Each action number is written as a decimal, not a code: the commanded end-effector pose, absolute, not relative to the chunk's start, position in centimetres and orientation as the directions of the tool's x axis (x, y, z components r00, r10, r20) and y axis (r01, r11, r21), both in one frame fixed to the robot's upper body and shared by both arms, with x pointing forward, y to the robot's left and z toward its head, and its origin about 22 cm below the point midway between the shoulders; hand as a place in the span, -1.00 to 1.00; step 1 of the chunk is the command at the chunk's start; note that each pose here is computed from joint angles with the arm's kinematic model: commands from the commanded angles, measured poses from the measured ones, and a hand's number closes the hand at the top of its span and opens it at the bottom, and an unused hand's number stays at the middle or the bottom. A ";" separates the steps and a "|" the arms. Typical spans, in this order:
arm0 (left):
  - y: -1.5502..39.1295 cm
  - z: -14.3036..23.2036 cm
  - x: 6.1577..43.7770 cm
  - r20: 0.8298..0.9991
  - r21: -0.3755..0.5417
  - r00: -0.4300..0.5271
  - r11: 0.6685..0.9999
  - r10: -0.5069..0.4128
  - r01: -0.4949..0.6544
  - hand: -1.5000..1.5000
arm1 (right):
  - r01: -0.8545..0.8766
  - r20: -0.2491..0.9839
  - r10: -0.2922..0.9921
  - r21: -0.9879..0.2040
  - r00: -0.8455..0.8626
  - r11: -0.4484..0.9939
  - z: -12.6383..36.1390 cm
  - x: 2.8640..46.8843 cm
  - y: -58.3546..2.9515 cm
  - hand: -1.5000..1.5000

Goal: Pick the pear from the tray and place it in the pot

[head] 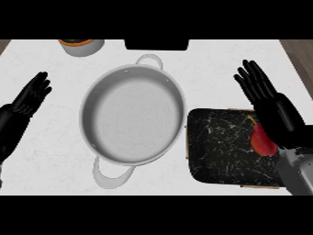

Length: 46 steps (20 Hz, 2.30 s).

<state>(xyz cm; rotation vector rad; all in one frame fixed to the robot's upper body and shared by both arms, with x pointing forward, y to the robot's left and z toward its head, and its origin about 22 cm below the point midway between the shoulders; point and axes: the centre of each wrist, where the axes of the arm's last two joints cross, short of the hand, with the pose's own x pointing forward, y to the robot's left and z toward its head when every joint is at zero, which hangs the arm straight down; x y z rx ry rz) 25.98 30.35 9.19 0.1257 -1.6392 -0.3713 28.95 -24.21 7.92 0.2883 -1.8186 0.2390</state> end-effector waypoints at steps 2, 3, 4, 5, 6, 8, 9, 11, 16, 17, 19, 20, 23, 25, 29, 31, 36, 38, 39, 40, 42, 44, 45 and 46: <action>31.5 7.4 25.1 0.947 0.320 -0.030 0.947 -0.319 0.021 0.00 | -0.066 0.996 0.070 -0.074 -0.058 0.995 6.1 27.2 -30.3 1.00; 32.9 6.9 24.6 0.936 0.352 0.005 0.934 -0.353 -0.050 0.00 | 0.042 0.996 0.089 -0.090 0.029 0.995 5.5 26.9 -32.8 1.00; 34.2 6.4 24.1 0.931 0.364 0.058 0.928 -0.360 -0.080 0.00 | 0.151 0.984 0.119 -0.138 0.132 0.979 4.0 25.6 -35.3 1.00; 35.4 6.3 24.0 0.924 0.380 0.094 0.914 -0.370 -0.142 0.00 | 0.248 0.965 0.108 -0.168 0.238 0.954 2.4 24.2 -37.3 1.00; 36.5 5.8 23.4 0.910 0.412 0.139 0.891 -0.391 -0.190 0.00 | 0.326 0.940 0.118 -0.227 0.321 0.917 2.4 22.9 -40.2 1.00; 35.8 4.9 23.2 0.917 0.384 0.179 0.910 -0.356 -0.159 0.00 | 0.315 0.724 0.637 -0.689 0.265 0.652 6.3 22.9 -43.6 -1.00; 35.7 4.0 22.7 0.918 0.379 0.197 0.907 -0.344 -0.185 0.00 | 0.394 0.702 0.682 -0.697 0.206 0.599 7.3 22.8 -44.0 -1.00; 35.2 3.2 22.5 0.916 0.378 0.213 0.908 -0.339 -0.182 0.00 | 0.450 0.651 0.738 -0.722 0.181 0.526 5.2 21.5 -43.1 -1.00; 33.1 0.3 21.9 0.915 0.382 0.202 0.909 -0.348 -0.166 0.00 | 0.491 0.724 0.673 -0.646 0.150 0.585 3.7 17.0 -39.3 -1.00; 33.4 2.4 20.9 0.912 0.395 0.193 0.903 -0.363 -0.168 0.00 | 0.455 0.715 0.673 -0.671 0.188 0.585 3.6 15.7 -38.9 -1.00; 33.7 1.3 23.2 0.917 0.383 0.190 0.906 -0.350 -0.181 0.00 | 0.376 0.695 0.681 -0.710 0.232 0.596 6.4 16.6 -37.2 -1.00; 33.9 0.7 21.6 0.915 0.380 0.210 0.909 -0.343 -0.172 0.00 | 0.320 0.658 0.704 -0.750 0.268 0.579 7.3 16.4 -39.1 -1.00; 32.8 1.4 23.0 0.919 0.378 0.184 0.913 -0.349 -0.155 0.00 | 0.234 0.614 0.727 -0.789 0.307 0.568 11.8 20.0 -39.0 -1.00; 34.0 1.9 22.9 0.920 0.374 0.178 0.917 -0.348 -0.140 0.00 | 0.168 0.588 0.732 -0.805 0.343 0.568 13.1 21.0 -38.5 -1.00; 33.0 2.5 24.7 0.919 0.377 0.179 0.916 -0.352 -0.138 0.00 | -0.010 0.498 0.764 -0.835 0.411 0.550 15.3 23.3 -37.7 -1.00; 32.6 1.0 23.8 0.923 0.365 0.175 0.924 -0.343 -0.114 0.00 | -0.130 0.403 0.782 -0.847 0.475 0.516 13.6 23.6 -37.2 -1.00; 32.9 1.1 24.1 0.918 0.384 0.161 0.915 -0.363 -0.122 0.00 | -0.355 0.290 0.801 -0.780 0.523 0.515 13.9 25.7 -35.2 -1.00; 31.8 1.8 24.0 0.917 0.384 0.164 0.916 -0.364 -0.112 0.00 | -0.391 0.285 0.796 -0.752 0.534 0.531 13.0 27.3 -33.7 -1.00; 32.9 1.7 23.6 0.916 0.382 0.184 0.914 -0.356 -0.135 0.00 | -0.398 0.290 0.801 -0.748 0.523 0.531 16.1 28.0 -32.7 -1.00; 33.2 0.6 22.5 0.919 0.372 0.183 0.922 -0.350 -0.106 0.00 | -0.416 0.286 0.792 -0.727 0.539 0.546 13.8 29.2 -33.0 -1.00; 32.8 2.1 23.8 0.920 0.372 0.185 0.918 -0.346 -0.137 0.00 | -0.440 0.281 0.792 -0.709 0.542 0.552 13.0 30.4 -31.7 -1.00; 32.0 2.1 24.3 0.917 0.383 0.178 0.912 -0.357 -0.145 0.00 | -0.457 0.280 0.804 -0.704 0.524 0.544 13.1 31.3 -30.2 -1.00; 33.2 2.1 23.8 0.916 0.382 0.189 0.914 -0.354 -0.139 0.00 | -0.483 0.261 0.814 -0.695 0.520 0.532 14.1 31.6 -31.1 -1.00; 31.9 3.1 23.9 0.917 0.381 0.181 0.916 -0.357 -0.124 0.00 | -0.483 0.268 0.803 -0.683 0.533 0.548 13.0 32.7 -31.8 -1.00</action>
